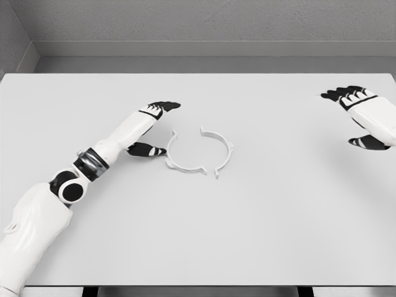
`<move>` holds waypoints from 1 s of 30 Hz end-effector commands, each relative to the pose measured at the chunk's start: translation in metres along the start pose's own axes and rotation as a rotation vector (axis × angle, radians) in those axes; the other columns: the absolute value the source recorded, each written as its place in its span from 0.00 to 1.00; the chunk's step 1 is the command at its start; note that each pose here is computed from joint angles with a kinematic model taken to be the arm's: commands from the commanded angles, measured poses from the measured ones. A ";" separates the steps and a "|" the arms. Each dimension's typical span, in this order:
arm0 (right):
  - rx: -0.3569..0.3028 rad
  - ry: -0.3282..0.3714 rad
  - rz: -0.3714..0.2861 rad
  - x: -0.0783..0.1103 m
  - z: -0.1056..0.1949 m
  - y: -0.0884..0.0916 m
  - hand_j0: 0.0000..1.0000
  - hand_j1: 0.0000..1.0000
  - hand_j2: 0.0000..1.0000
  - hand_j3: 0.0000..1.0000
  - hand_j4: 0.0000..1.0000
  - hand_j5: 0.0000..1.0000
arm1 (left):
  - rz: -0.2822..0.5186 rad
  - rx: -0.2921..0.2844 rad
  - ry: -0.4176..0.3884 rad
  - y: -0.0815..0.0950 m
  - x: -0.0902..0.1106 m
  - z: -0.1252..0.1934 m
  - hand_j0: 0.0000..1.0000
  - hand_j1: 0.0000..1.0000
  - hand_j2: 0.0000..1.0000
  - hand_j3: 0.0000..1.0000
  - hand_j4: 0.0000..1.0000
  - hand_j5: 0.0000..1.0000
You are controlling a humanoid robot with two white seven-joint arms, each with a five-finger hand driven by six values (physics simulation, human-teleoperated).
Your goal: Assemble PVC drainage pipe clamps
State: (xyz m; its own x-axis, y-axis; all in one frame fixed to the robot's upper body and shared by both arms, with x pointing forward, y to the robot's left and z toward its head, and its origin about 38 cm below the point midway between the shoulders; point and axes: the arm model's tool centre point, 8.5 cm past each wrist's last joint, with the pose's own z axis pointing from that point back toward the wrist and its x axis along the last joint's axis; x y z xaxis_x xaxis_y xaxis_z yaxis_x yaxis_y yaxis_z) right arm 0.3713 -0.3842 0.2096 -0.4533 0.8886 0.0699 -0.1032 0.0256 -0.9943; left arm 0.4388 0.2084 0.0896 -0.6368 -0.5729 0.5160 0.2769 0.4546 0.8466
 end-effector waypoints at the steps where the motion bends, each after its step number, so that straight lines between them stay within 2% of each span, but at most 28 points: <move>1: -0.002 0.004 0.002 -0.002 0.002 -0.003 1.00 1.00 1.00 1.00 1.00 1.00 | 0.008 0.007 -0.006 0.000 0.002 -0.002 1.00 1.00 1.00 1.00 1.00 1.00; 17: -0.006 0.001 -0.009 -0.002 0.003 -0.001 1.00 1.00 1.00 1.00 1.00 1.00 | 0.018 0.013 -0.020 -0.003 0.008 -0.007 1.00 1.00 1.00 1.00 1.00 1.00; 24: -0.003 0.004 -0.006 -0.003 0.004 -0.002 1.00 1.00 1.00 1.00 1.00 1.00 | 0.030 0.009 -0.035 -0.011 0.015 -0.014 1.00 1.00 1.00 1.00 1.00 1.00; 28: 0.000 0.006 -0.007 -0.003 0.004 -0.001 1.00 1.00 1.00 1.00 1.00 1.00 | 0.029 0.012 -0.032 -0.009 0.013 -0.013 1.00 1.00 1.00 1.00 1.00 1.00; 30: 0.001 0.006 -0.008 -0.003 0.004 0.000 1.00 1.00 1.00 1.00 1.00 1.00 | 0.024 0.024 -0.020 -0.002 0.008 -0.010 1.00 1.00 1.00 1.00 1.00 1.00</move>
State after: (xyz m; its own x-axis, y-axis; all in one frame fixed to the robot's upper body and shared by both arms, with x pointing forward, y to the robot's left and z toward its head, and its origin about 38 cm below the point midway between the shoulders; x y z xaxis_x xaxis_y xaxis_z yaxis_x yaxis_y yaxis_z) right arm 0.3690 -0.3886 0.2097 -0.4482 0.8910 0.0723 -0.1080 0.0263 -0.9938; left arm 0.4395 0.1908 0.0930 -0.6521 -0.5440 0.5281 0.2792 0.4753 0.8344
